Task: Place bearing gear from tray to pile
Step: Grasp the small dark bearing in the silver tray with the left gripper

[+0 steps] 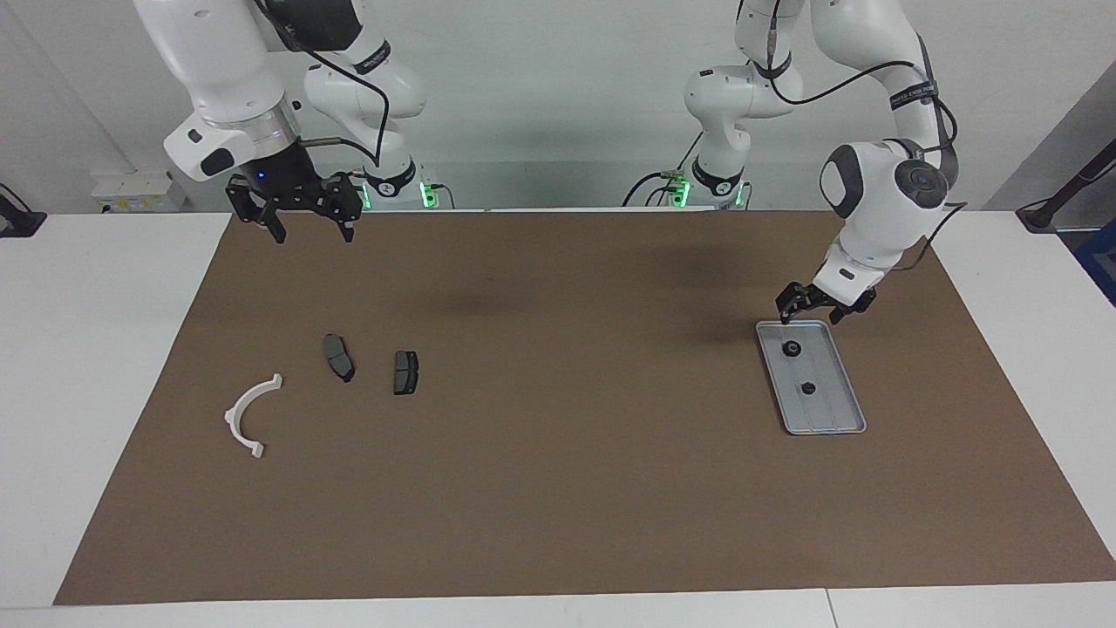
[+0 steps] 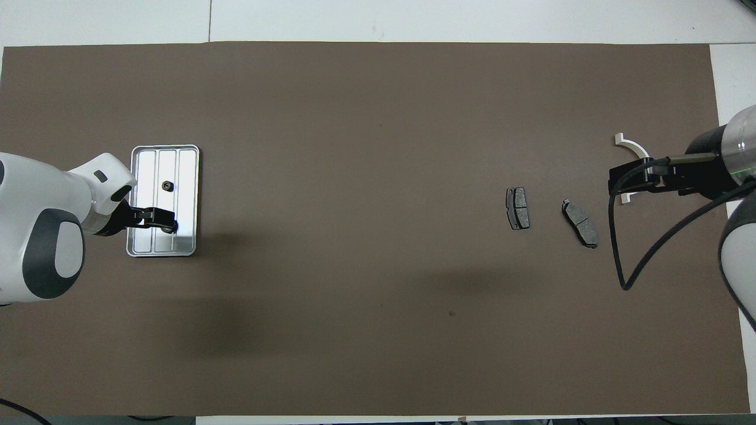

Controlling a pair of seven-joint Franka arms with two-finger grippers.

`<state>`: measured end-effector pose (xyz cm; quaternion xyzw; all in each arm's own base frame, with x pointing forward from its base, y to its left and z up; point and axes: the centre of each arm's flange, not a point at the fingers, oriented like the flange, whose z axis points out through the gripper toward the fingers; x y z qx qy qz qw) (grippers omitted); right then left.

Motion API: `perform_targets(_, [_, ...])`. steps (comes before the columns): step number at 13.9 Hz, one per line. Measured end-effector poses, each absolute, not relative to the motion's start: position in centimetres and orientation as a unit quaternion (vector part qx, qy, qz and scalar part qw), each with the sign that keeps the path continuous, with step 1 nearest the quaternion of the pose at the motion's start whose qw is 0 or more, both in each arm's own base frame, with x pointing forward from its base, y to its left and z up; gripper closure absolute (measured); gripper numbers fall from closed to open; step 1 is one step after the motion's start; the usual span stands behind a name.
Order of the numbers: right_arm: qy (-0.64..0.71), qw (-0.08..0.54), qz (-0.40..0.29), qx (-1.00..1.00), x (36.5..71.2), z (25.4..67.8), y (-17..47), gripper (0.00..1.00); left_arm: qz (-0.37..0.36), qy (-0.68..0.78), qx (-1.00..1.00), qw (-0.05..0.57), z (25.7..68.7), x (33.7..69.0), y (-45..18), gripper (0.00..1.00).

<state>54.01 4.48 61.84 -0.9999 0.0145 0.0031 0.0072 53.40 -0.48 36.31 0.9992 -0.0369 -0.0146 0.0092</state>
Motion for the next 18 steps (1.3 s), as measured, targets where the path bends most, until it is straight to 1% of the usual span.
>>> perform_targets(4, [0.017, 0.007, 0.003, -1.0, 54.0, 61.9, 4.2, 0.0, -0.01, -0.036, 0.999, 0.008, 32.2, 53.8, -0.2, 0.01])
perform_targets(5, [0.017, 0.007, 0.003, -1.0, 54.0, 61.9, 4.3, 0.0, -0.012, -0.036, 0.999, 0.008, 31.3, 54.0, -0.1, 0.0])
perform_targets(8, [0.017, 0.007, 0.002, -1.0, 54.0, 61.9, 4.2, 0.0, -0.008, -0.034, 0.999, 0.007, 29.9, 54.3, 0.2, 0.01])
perform_targets(10, [0.018, 0.007, -0.001, -1.0, 54.1, 62.0, 4.1, 0.0, -0.006, -0.033, 0.999, 0.007, 29.7, 54.4, 0.2, 0.0])
perform_targets(11, [0.019, 0.007, -0.001, -1.0, 54.1, 62.0, 4.1, 0.0, -0.006, -0.033, 0.999, 0.007, 29.7, 54.4, 0.3, 0.11])
perform_targets(12, [0.019, 0.007, -0.001, -1.0, 54.1, 62.0, 4.0, 0.0, -0.006, -0.033, 0.999, 0.007, 29.7, 54.4, 0.3, 0.26])
perform_targets(14, [0.02, 0.007, -0.001, -1.0, 54.1, 62.1, 3.9, 0.0, -0.005, -0.032, 0.999, 0.007, 29.8, 54.4, 0.3, 0.51])
perform_targets(15, [0.02, 0.007, -0.001, -1.0, 54.1, 62.1, 3.9, 0.0, -0.004, -0.029, 1.0, 0.007, 29.9, 54.4, 0.3, 0.66])
perform_targets(17, [0.02, 0.007, -0.001, -1.0, 54.1, 62.1, 3.8, 0.0, -0.004, -0.026, 1.0, 0.007, 30.1, 54.6, 0.3, 0.66])
perform_targets(18, [0.021, 0.007, -0.001, -1.0, 54.1, 62.1, 3.8, 0.0, -0.009, -0.026, 1.0, 0.008, 31.1, 55.2, 0.3, 0.66])
